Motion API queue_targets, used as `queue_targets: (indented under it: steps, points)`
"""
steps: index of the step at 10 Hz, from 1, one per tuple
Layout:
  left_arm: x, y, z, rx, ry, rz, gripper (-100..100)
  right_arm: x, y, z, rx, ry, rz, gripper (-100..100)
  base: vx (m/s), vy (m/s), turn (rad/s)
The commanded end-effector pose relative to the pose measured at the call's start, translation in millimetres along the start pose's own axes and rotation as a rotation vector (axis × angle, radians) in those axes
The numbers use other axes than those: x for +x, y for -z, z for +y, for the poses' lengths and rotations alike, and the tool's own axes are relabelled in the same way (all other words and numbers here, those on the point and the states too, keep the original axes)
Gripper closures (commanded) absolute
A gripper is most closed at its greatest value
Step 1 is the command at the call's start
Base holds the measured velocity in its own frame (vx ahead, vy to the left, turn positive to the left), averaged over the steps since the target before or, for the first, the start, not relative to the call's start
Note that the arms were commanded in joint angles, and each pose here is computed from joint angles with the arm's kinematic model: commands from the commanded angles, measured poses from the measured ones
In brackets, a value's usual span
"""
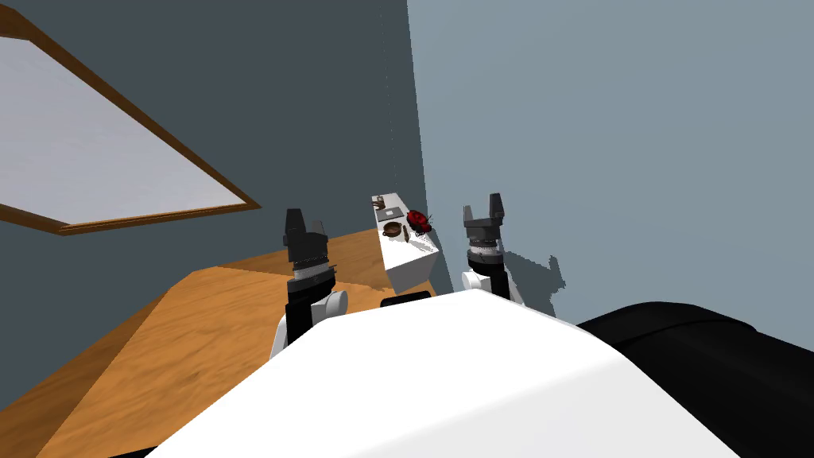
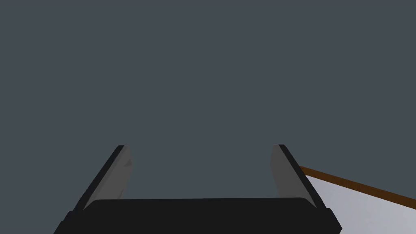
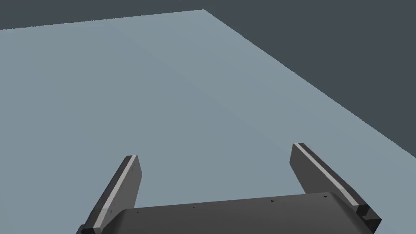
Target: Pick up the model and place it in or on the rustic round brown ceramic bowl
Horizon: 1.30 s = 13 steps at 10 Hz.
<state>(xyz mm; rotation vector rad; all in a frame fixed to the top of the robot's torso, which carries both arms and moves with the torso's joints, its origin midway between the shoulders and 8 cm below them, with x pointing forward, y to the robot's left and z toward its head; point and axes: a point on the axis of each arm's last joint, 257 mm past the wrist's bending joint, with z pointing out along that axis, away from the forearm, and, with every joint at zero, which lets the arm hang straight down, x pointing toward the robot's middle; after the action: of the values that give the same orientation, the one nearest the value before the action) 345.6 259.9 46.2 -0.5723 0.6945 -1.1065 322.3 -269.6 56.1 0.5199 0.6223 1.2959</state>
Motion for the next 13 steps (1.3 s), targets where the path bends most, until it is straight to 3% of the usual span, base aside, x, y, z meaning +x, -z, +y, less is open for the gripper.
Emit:
queue_targets:
  steps: [1,5,10,11,13]
  points:
    - [0.0,0.0,0,0.000,0.000,0.000,0,4,1.1,-7,0.013,0.028,0.045,-100,-0.028,0.061,-0.036]
    - [0.0,0.0,0,0.000,0.000,0.000,0,12,7.2,-35,0.067,0.096,0.140,-100,-0.032,0.122,-0.021]
    - [0.0,0.0,0,0.000,0.000,0.000,0,13,31.0,-103,0.212,0.240,0.299,-100,0.009,0.147,0.007]
    - [0.0,0.0,0,0.000,0.000,0.000,0,13,31.0,-103,0.212,0.244,0.306,-100,0.008,0.117,-0.005]
    - [0.0,0.0,0,0.000,0.000,0.000,0,7,46.7,-136,0.287,0.319,0.375,-100,-0.004,0.115,0.037]
